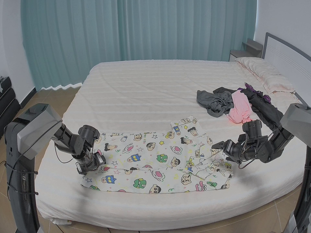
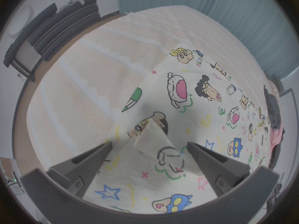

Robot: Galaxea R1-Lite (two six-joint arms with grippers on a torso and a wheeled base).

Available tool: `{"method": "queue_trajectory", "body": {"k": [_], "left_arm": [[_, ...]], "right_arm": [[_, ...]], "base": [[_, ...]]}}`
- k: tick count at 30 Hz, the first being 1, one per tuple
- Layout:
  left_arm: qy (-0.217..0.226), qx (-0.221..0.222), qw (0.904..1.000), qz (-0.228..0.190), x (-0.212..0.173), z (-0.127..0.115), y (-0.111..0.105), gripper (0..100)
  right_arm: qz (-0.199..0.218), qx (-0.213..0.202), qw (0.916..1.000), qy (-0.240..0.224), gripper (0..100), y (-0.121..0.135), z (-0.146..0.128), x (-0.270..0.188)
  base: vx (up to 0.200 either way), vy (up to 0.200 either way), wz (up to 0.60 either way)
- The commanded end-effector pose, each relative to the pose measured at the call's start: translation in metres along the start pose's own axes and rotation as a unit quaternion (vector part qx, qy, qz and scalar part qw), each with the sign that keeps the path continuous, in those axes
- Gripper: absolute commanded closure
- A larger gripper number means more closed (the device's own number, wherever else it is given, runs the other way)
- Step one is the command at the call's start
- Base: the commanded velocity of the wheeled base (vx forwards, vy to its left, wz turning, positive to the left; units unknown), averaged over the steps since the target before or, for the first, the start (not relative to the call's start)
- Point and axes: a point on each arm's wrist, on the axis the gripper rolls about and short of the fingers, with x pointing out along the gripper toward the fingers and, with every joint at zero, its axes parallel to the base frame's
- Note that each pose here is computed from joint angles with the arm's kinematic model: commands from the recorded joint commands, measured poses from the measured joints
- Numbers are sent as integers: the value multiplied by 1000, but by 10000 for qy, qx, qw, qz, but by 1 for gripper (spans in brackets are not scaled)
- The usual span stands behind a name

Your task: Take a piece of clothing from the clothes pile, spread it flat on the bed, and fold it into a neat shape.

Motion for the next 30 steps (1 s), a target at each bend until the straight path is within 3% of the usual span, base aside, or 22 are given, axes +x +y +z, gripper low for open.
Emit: {"method": "queue_trajectory", "body": {"k": [1,2,3,4,7,8,9,10,11,14,16,20,21,30], "left_arm": [[481,-509,9948,-744,-41,4,16,0],[655,-569,9913,-986,-51,1,19,0],[655,-569,9913,-986,-51,1,19,0],[1112,-712,9805,-1458,-75,-13,31,0],[1372,-865,9681,-1910,-90,-24,39,0],[1504,-944,9570,-2293,-97,-32,44,0],[1544,-956,9496,-2554,-99,-36,46,0],[1544,-956,9496,-2554,-99,-36,46,0],[1427,-881,9420,-2906,-97,-43,50,0],[1097,-788,9412,-3098,-93,-50,53,0],[992,-698,9412,-3154,-91,-56,51,0],[889,-778,9468,-2992,-86,-59,44,0],[789,-881,9502,-2885,-83,-58,39,0],[788,-847,9515,-2852,-81,-60,36,0]], "right_arm": [[247,772,9965,-197,0,22,-11,-27],[265,1030,9941,-194,0,26,-16,-28],[265,1030,9941,-194,0,26,-16,-28],[234,1513,9881,-135,0,31,-29,-24],[232,1583,9871,-104,0,29,-34,-21],[225,1582,9871,-127,0,26,-36,-16],[200,1570,9873,-138,0,22,-38,-11],[200,1570,9873,-138,0,22,-38,-11],[150,1552,9877,-155,0,17,-43,-6],[-26,1502,9887,22,0,9,-59,0],[-56,1402,9901,-108,0,9,-61,2],[-201,1249,9917,-240,0,4,-66,9],[-263,1033,9939,-280,0,4,-73,13],[-252,900,9947,-437,0,2,-79,17]], "base": [[0,0,0],[0,0,0],[0,0,0],[0,0,0],[0,0,0],[0,0,0],[0,0,0],[0,0,0],[0,0,0],[0,0,0],[0,0,0],[0,0,0],[0,0,0],[0,0,0]]}}
